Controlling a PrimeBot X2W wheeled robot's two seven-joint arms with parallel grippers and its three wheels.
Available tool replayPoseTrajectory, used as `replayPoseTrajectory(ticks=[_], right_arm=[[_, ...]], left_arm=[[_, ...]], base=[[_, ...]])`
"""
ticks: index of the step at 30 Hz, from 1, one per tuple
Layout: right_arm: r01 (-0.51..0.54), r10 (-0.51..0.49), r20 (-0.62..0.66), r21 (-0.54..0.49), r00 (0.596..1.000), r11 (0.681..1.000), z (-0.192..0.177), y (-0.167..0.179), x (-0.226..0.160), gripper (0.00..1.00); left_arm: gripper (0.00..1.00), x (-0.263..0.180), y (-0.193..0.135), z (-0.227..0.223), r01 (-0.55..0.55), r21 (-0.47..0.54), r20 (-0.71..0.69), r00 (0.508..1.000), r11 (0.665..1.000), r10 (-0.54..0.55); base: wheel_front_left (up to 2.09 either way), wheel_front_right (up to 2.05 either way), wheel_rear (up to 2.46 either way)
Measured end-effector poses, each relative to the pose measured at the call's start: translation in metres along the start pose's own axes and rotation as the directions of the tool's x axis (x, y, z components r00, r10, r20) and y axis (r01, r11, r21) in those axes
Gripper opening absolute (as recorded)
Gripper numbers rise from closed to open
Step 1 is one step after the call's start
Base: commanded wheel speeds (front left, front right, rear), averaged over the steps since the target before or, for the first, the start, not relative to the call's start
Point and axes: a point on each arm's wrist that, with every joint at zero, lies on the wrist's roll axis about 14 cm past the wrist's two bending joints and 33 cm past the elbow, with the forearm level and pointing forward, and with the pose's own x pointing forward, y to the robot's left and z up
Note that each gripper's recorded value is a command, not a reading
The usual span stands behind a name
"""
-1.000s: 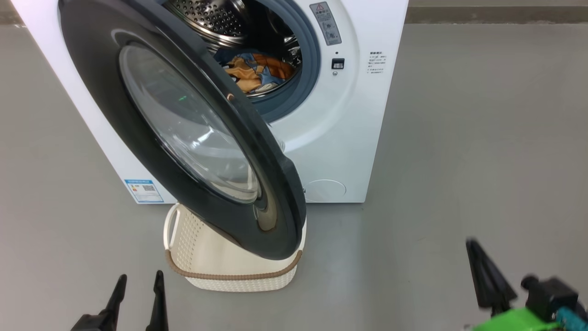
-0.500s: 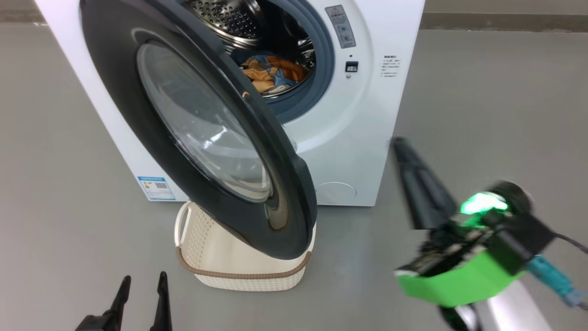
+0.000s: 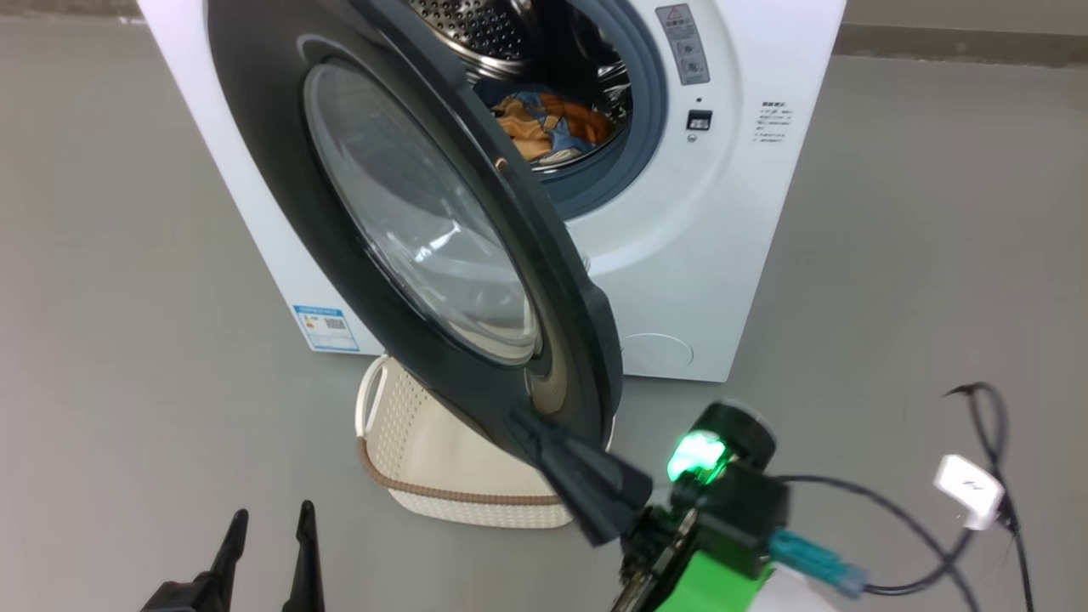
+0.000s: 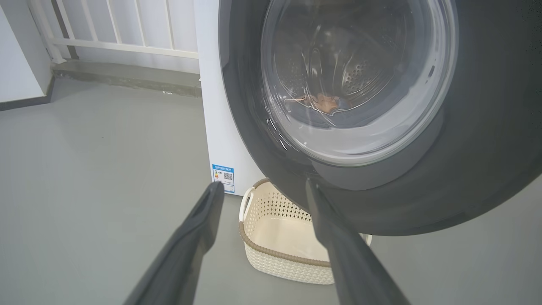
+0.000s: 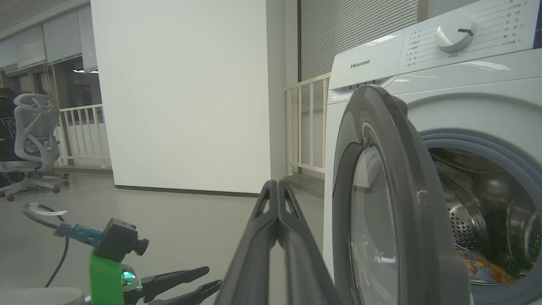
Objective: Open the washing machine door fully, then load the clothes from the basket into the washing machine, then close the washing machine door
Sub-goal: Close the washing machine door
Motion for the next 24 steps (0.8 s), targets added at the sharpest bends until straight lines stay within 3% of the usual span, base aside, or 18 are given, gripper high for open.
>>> replayPoseTrajectory(ticks=[12,24], right_arm=[[0.077,-0.054,-0.227,0.091,0.972,0.993,-0.08,-0.019,-0.019,0.0],[0.147,-0.115,-0.265,0.104,0.957,0.984,-0.103,-0.052,-0.016,0.0]], left_arm=[[1.0,0.002,0.0,-0.01,-0.018,-0.007,-0.035,0.999,1.0,0.018],[1.0,0.004,0.006,-0.016,-0.067,-0.028,-0.06,0.996,0.997,0.065]], base=[[0.0,0.0,0.0],[0.0,0.0,0.0]])
